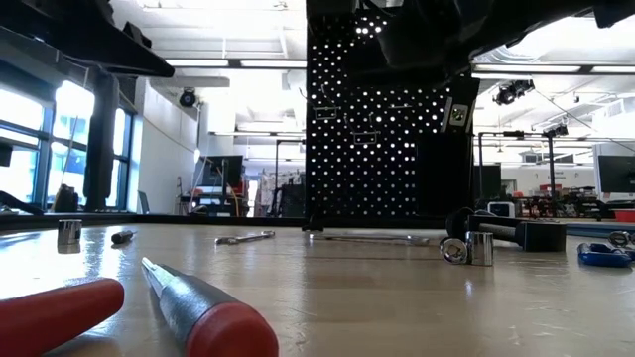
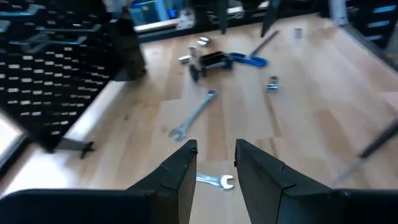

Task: Hang tools onto peg board
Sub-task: Hang the silver socket onto the pegboard

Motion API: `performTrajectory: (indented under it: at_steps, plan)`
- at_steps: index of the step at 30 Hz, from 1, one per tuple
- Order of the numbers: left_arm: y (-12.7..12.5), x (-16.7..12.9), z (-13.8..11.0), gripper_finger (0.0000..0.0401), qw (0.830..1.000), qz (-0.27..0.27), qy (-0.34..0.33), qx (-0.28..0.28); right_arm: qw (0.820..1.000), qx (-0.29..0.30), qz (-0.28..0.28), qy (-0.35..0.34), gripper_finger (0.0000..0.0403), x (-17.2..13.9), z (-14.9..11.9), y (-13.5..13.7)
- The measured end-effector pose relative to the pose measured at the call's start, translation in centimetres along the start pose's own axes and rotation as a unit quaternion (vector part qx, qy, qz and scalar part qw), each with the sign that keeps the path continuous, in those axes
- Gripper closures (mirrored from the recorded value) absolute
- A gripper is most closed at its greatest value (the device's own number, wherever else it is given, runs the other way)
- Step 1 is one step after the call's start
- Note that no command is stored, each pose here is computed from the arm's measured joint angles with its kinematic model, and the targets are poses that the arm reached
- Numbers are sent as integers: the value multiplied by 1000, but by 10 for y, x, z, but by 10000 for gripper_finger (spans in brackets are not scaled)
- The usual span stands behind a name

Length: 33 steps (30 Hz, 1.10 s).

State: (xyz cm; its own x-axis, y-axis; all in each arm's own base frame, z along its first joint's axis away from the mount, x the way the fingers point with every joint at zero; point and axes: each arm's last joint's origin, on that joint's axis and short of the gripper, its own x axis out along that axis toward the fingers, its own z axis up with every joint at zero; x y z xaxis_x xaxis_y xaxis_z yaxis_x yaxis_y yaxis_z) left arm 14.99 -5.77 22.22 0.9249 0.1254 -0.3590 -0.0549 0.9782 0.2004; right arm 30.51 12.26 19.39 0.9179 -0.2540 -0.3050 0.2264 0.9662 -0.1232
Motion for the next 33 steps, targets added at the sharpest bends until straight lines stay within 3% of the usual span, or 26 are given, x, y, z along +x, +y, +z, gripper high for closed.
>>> performTrajectory:
  at_steps: [8, 18, 23, 33]
  plan:
    - [3, -5, 1, 296, 990, 141, -15, -5, 995, 43, -93, -19, 183, -1, 2, -5]
    - [7, -12, 8, 296, 953, 299, -43, -15, 976, 79, -192, -67, 183, -3, 10, -10]
    - [8, -14, 12, 296, 943, 327, -51, -12, 963, 95, -234, -92, 183, -1, 18, -18]
    - [10, -16, 23, 296, 937, 343, -59, 14, 943, 152, -262, -133, 183, 10, 31, -37]
